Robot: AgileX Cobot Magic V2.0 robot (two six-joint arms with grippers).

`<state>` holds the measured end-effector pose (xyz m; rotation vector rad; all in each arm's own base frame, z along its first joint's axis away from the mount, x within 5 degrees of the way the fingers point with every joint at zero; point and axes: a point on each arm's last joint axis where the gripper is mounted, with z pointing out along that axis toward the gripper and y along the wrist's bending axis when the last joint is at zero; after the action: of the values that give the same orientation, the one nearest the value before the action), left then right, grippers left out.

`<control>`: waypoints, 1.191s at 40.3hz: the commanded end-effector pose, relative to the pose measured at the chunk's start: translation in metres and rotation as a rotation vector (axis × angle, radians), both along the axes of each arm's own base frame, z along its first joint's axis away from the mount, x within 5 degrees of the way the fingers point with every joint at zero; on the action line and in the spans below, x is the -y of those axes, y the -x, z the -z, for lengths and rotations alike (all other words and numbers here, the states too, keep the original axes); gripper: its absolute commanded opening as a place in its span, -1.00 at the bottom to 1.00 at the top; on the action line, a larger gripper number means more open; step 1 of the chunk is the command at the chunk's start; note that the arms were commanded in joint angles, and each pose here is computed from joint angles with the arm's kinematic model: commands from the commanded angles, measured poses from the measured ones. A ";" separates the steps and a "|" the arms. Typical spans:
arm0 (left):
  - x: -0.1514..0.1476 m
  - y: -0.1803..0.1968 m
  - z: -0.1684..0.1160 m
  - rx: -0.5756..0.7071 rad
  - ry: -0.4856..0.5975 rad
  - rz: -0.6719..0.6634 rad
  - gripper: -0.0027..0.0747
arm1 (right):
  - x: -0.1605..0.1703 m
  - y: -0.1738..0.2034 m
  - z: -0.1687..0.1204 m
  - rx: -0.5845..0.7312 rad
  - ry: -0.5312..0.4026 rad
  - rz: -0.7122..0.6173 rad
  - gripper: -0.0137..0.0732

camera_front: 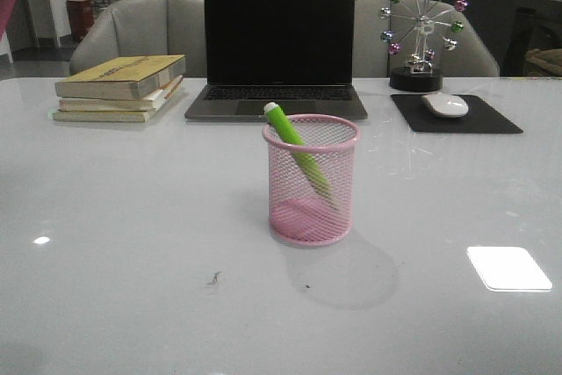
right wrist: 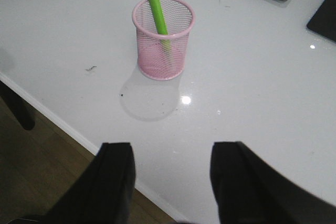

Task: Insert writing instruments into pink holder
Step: 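Grasp the pink marker with the left gripper and lift it, then carry the pink marker over the holder and lower it inside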

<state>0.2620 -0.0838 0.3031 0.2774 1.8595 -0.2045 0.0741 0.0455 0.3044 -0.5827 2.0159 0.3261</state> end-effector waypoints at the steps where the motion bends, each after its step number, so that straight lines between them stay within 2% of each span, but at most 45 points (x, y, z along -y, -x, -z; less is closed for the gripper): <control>1: 0.016 0.016 -0.022 0.233 0.095 0.029 -0.70 | 0.000 -0.003 -0.014 0.088 -0.030 0.002 0.34; 9: 0.064 0.038 -0.021 0.388 0.178 0.184 -0.70 | 0.000 -0.003 -0.014 0.088 -0.030 0.002 0.34; 19: 0.115 0.041 -0.002 0.566 0.276 0.258 -0.70 | 0.000 -0.003 -0.014 0.088 -0.030 0.002 0.34; 24: 0.143 0.035 0.008 0.514 0.390 0.312 -0.70 | 0.000 -0.003 -0.014 0.088 -0.030 0.002 0.34; 34: 0.186 0.016 0.030 0.477 0.358 0.370 -0.70 | 0.000 -0.003 -0.014 0.088 -0.030 0.002 0.34; 48: 0.202 0.003 0.067 0.404 0.298 0.374 -0.70 | 0.000 -0.003 -0.014 0.088 -0.030 0.002 0.34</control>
<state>0.2599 -0.2840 0.2063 0.4865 1.4834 -0.5881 0.0741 0.0455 0.3044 -0.5827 2.0159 0.3261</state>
